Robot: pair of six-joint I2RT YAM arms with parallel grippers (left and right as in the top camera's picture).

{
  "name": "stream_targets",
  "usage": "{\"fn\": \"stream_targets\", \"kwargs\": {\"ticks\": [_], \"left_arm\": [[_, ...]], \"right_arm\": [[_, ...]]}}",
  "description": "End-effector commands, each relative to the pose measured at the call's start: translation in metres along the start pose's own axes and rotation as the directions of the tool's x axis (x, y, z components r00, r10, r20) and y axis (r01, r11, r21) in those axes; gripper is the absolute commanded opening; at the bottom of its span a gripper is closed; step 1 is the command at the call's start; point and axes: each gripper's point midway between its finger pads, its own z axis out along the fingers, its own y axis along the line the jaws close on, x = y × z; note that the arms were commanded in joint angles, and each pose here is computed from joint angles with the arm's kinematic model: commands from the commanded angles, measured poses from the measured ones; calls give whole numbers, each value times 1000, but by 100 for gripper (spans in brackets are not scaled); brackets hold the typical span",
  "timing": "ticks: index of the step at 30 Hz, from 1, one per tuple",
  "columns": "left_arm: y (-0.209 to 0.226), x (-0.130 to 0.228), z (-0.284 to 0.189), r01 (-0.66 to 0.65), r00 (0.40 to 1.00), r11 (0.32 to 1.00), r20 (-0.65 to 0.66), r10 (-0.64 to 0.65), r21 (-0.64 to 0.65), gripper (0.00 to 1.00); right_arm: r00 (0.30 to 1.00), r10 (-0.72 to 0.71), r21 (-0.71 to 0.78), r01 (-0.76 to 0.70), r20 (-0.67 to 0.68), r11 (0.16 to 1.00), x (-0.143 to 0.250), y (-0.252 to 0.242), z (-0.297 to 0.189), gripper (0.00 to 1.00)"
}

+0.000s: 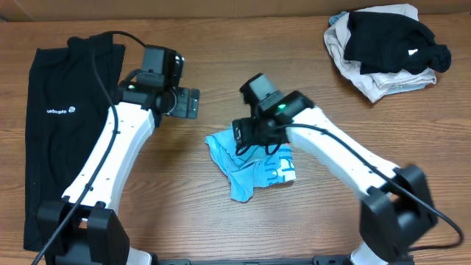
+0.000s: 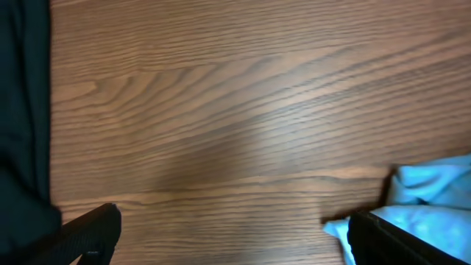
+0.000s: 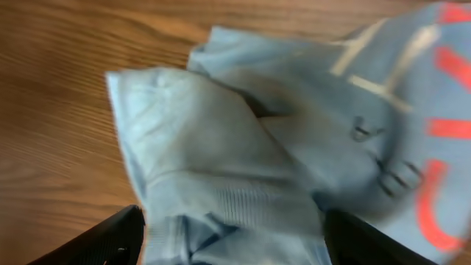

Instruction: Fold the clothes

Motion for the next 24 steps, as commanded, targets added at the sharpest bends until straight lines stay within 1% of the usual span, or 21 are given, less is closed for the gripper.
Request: {"fn": "stream_targets", "kwargs": {"ticks": [1, 2, 4, 7, 8, 9, 10, 12, 18, 21, 23, 24], "left_arm": [[15, -6, -3, 48, 999, 999, 13, -48, -15, 100], [18, -5, -3, 53, 999, 998, 11, -53, -18, 100], [22, -5, -3, 62, 998, 998, 9, -62, -23, 100], [26, -4, -2, 70, 998, 997, 7, -70, -28, 100], [28, -5, -2, 75, 997, 997, 8, -74, -30, 100], [30, -5, -2, 80, 997, 996, 11, -79, -33, 100], [32, -6, -2, 84, 996, 996, 14, -84, -35, 100], [36, -7, -2, 94, 995, 995, 20, -93, -39, 100], [45, -7, -2, 113, 993, 992, 24, -112, -50, 100], [48, -8, -2, 118, 993, 992, 26, -117, -52, 100], [48, -9, -2, 118, 993, 992, 30, -117, -52, 100], [48, -9, -2, 118, 993, 992, 30, -117, -51, 100]], "right_arm": [[997, -71, 28, 71, -5, 997, -2, -4, 15, 78], [997, -72, 31, 72, -3, 997, -3, -4, 18, 75], [997, -73, 38, 73, 11, 997, -7, -5, 19, 66], [997, -76, 32, 75, 32, 997, -12, -3, 17, 43], [996, -76, 30, 75, 35, 997, -13, -2, 16, 34], [996, -77, 28, 76, 43, 997, -16, -1, 15, 21], [996, -78, 25, 76, 48, 997, -18, 1, 13, 13], [995, -79, 17, 79, 61, 997, -23, 4, 9, 4], [988, -86, -28, 90, 132, 996, -44, 20, -5, 4], [977, -86, -112, 110, 196, 988, -61, 39, -12, 4], [965, -58, -209, 113, 254, 971, -76, 60, -18, 4], [961, -49, -235, 116, 272, 965, -81, 65, -20, 5]]}}
